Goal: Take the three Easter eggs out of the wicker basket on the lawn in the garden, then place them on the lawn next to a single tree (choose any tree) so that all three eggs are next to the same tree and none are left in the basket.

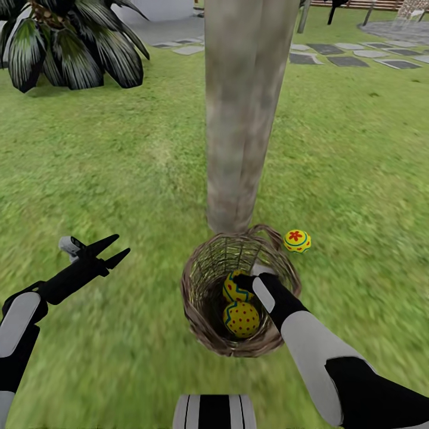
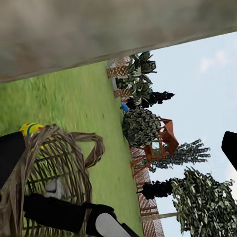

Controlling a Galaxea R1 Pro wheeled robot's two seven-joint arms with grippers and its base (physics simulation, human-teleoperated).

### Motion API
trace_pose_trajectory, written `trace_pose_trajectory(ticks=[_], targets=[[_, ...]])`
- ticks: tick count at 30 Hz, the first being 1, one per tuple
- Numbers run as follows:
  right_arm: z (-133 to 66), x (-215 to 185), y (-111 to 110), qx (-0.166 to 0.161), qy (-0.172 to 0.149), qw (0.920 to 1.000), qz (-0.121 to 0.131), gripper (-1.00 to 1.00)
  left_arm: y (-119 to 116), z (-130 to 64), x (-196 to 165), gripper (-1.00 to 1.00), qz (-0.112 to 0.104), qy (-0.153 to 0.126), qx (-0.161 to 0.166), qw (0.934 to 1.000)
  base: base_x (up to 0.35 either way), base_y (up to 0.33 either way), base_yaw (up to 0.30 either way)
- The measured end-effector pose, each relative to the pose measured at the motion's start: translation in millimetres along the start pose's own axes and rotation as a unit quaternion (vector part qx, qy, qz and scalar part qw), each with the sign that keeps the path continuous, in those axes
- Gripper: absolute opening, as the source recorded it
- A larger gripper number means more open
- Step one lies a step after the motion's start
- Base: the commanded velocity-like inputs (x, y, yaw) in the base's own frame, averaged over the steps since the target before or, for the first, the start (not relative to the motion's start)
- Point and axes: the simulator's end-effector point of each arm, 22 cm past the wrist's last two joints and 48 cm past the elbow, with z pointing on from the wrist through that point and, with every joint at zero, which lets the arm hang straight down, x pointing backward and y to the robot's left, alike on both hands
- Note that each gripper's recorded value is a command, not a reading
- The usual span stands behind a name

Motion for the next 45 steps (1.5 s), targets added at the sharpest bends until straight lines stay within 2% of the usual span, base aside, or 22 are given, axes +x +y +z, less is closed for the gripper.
trace_pose_trajectory(ticks=[5,24,30,45], targets=[[9.7,9.6,-4.3,0.004,0.01,0.9999,0.001,1.0,12.5,-0.2,2.3,1.0,-0.007,0.001,-0.007,1.0,0.0,0.0,0.0],[13.1,12.1,-3.1,0.001,0.011,0.9999,0.001,1.0,18.1,-0.4,3.5,1.0,-0.011,0.002,-0.01,0.9999,0.0,0.0,0.0],[10.9,6.4,6.0,-0.001,0.0,0.9995,-0.031,1.0,18.2,-0.2,3.8,1.0,-0.011,0.002,-0.01,0.9999,0.0,0.0,0.0],[19.4,12.0,3.1,0.001,0.005,0.9994,-0.034,1.0,30.9,-0.4,6.7,1.0,-0.019,0.003,-0.017,0.9997,0.0,0.0,0.0]])
